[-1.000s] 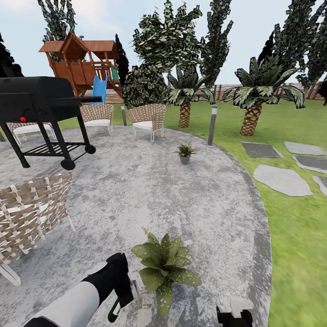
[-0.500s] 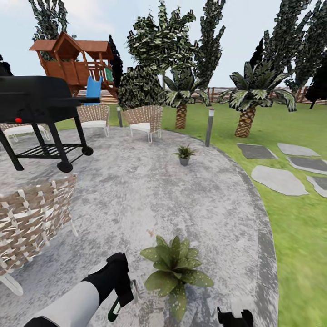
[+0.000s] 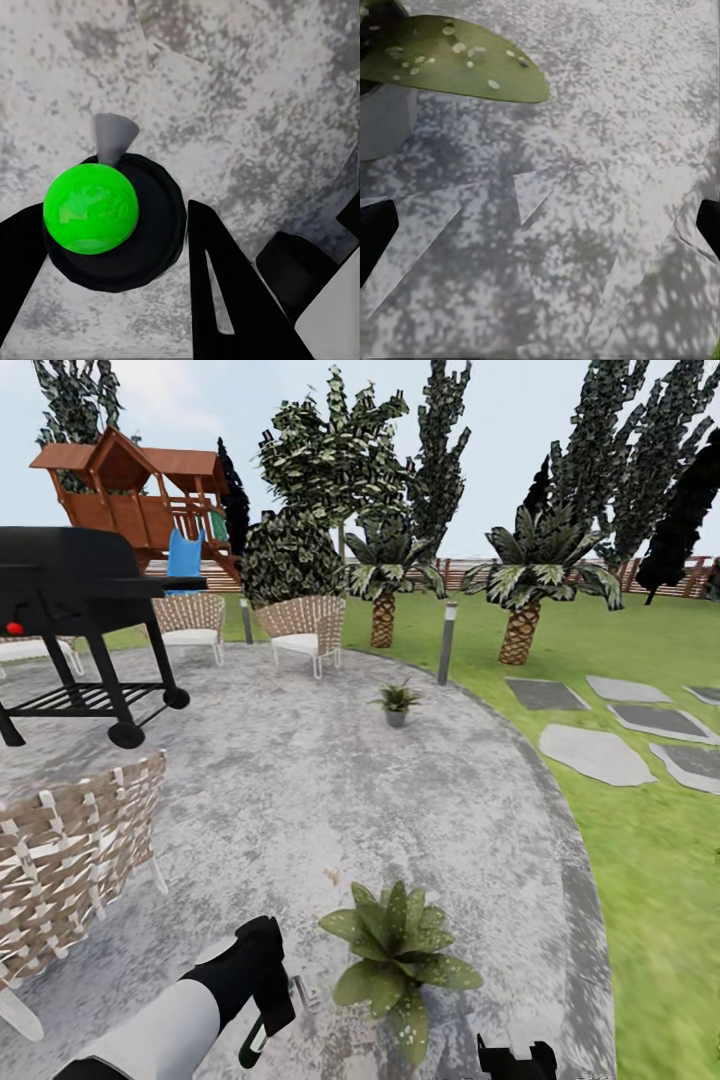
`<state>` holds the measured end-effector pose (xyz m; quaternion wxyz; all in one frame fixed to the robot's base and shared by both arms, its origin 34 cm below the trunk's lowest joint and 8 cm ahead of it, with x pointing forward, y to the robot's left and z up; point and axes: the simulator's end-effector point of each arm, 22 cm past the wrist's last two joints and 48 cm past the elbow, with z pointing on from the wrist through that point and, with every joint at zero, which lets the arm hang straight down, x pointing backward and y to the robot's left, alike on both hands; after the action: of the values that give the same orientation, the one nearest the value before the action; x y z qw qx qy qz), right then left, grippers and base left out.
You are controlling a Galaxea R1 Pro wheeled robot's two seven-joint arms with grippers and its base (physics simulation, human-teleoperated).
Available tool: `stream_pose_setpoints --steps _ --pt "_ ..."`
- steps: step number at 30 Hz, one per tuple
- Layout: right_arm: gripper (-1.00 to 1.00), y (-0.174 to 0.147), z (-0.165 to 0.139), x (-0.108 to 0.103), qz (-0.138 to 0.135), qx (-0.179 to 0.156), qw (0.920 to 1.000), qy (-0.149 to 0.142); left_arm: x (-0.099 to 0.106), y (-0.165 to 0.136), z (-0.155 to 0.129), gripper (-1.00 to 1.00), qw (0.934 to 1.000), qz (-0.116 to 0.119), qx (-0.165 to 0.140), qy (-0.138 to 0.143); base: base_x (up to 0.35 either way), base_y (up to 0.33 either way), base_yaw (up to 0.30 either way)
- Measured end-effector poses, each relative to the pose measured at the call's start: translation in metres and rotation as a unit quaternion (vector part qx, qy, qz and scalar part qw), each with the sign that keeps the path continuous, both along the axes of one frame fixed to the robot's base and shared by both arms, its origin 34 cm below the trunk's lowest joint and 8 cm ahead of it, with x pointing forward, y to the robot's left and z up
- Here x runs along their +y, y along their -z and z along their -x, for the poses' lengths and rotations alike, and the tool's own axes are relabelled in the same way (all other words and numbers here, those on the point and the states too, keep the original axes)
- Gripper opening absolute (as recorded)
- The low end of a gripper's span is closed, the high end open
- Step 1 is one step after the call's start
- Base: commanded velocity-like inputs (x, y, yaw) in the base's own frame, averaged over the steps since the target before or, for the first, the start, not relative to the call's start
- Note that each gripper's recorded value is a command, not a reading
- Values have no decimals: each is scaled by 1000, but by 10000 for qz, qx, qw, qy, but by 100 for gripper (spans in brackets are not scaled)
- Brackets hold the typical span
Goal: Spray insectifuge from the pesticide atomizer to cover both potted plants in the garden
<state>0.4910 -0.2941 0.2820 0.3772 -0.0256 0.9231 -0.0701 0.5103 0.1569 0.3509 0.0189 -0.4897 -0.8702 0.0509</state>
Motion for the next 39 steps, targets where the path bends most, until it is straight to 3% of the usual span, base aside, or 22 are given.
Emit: stream_pose_setpoints --steps 8,11,15,23,27,32,39 --pt "100 0 0 0 -3 -5 10000 1 0 0 1 -100 10000 -3 4 0 67 272 -73" --pt "100 0 0 0 -1 -4 10000 4 -4 -2 -3 -100 10000 28 -42 12 32 63 -258" --pt "100 0 0 -1 3 -4 10000 5 -16 -15 -21 -100 9993 160 -323 45 4 9 -181" --pt "100 0 0 -1 12 -4 10000 8 -21 -13 -20 -100 9991 204 -364 12 0 0 -9" --pt "100 0 0 -1 12 -4 10000 8 -42 -12 -22 -100 9983 225 -535 25 0 0 0" --pt "100 0 0 -1 13 -5 10000 7 -32 1 -4 -100 9996 64 -287 -2 0 0 -162" --pt "100 0 0 -1 13 -5 10000 7 -26 3 -3 -100 9996 -5 -271 -8 0 0 -286"
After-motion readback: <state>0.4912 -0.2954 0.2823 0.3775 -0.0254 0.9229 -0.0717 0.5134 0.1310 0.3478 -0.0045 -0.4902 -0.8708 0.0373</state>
